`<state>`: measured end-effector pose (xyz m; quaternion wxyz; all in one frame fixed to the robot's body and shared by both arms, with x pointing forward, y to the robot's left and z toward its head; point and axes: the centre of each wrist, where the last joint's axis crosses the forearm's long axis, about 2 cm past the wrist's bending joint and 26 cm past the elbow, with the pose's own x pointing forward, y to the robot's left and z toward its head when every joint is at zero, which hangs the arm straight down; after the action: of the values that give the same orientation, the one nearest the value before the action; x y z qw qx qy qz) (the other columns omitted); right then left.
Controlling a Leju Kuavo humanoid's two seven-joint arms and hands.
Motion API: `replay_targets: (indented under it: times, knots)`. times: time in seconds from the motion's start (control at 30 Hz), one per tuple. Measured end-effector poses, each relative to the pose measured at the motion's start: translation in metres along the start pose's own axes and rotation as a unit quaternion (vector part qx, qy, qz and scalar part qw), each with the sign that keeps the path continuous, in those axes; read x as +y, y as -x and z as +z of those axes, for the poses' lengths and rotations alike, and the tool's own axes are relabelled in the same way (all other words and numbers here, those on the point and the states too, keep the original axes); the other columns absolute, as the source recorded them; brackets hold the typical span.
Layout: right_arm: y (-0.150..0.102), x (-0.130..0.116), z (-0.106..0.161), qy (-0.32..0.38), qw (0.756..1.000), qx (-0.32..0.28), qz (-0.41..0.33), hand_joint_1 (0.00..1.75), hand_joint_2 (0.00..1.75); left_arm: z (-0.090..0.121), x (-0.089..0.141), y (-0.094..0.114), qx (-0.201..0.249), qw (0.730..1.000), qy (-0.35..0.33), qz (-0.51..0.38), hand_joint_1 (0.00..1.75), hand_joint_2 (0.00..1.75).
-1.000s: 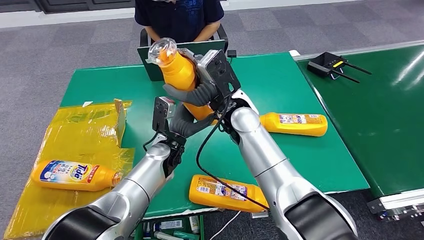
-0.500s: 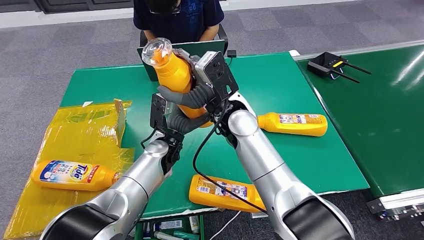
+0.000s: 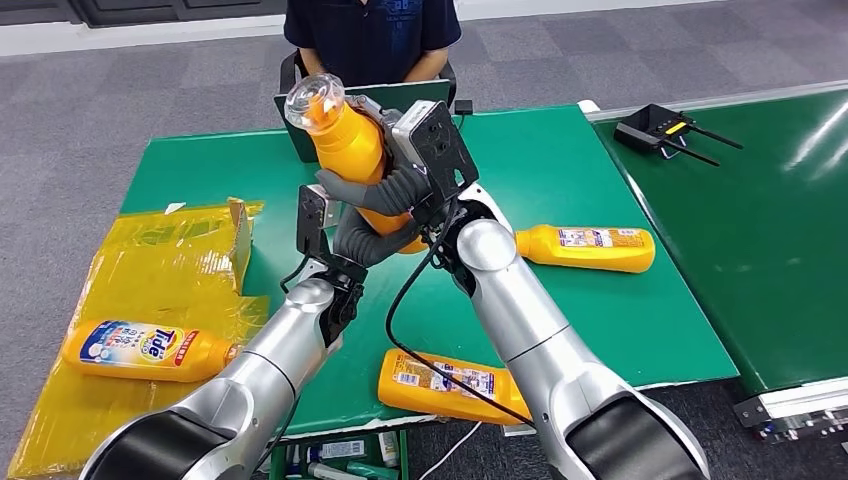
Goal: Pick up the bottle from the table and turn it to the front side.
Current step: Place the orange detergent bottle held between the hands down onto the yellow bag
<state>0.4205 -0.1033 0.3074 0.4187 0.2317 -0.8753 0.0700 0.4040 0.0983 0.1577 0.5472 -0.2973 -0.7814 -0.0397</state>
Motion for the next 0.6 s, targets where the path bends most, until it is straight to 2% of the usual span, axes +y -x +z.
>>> replay_targets:
  times: [0.6]
  knots:
    - [0.0008,-0.0001,0.0057,0.004,1.000,-0.001,0.000,1.75,1.75,0.0025,-0.0001,0.0017,0.002,1.000,0.009,0.012,1.75,1.75]
